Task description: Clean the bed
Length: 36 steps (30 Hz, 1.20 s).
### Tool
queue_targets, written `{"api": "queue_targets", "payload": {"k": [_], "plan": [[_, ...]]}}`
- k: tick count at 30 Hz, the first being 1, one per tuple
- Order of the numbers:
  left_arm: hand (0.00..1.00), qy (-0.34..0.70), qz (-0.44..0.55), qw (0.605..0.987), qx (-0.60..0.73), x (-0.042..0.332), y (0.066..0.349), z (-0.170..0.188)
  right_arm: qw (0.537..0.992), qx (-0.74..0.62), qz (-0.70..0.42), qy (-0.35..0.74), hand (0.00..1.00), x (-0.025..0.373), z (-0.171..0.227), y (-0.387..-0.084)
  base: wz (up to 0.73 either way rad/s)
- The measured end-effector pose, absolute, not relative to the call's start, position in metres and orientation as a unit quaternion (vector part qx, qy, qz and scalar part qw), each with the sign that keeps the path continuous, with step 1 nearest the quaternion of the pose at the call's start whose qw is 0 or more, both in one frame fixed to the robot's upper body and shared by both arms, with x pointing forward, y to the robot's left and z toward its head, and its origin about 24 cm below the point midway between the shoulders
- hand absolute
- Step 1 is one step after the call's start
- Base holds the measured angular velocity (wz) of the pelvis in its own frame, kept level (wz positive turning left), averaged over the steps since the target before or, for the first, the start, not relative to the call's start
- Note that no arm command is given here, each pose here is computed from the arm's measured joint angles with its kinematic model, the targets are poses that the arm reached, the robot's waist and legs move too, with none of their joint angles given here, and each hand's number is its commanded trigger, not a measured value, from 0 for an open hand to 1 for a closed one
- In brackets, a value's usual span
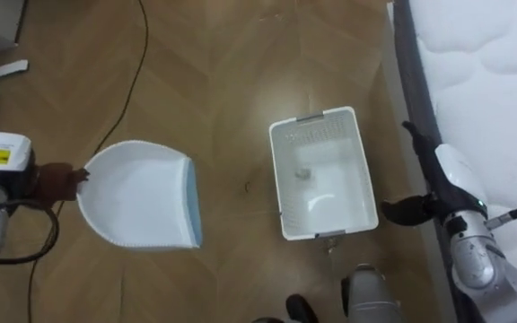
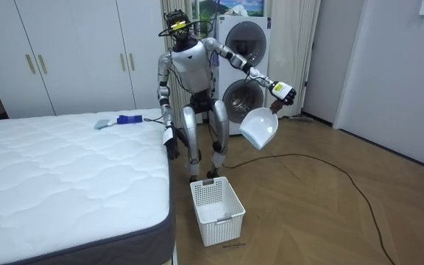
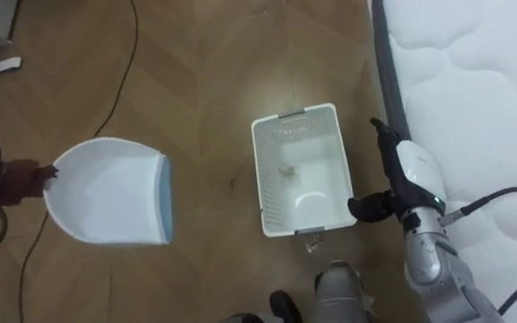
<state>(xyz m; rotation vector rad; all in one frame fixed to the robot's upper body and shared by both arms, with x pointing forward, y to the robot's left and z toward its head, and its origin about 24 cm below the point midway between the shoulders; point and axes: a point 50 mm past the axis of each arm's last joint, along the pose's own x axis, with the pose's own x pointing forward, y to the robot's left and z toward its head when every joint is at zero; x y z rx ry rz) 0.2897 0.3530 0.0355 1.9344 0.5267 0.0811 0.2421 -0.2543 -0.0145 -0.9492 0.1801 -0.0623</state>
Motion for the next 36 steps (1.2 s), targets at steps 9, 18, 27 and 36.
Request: {"api": "queue_targets", "payload": {"k": [9, 18, 27, 36], "plan": [[1.0, 0.215, 0.045, 0.552, 0.804, 0.292, 0.351, 0.038, 0.888, -0.453, -0.016, 0.079, 0.0, 0.245, -0.011, -0.251, -0.07], [1.0, 0.149, 0.077, 0.564, 0.809, 0.287, 0.343, 0.038, 0.891, -0.446, -0.021, 0.076, 0.0, 0.243, -0.012, -0.25, -0.15], [1.0, 0.101, 0.083, 0.615, 0.778, 0.236, 0.336, 0.016, 0.898, -0.414, -0.025, 0.148, 0.0, 0.212, -0.039, -0.255, -0.67], [1.0, 0.021, 0.111, 0.654, 0.748, 0.216, 0.316, 0.032, 0.889, -0.392, -0.098, 0.216, 0.0, 0.165, -0.052, -0.28, -0.23]]}}
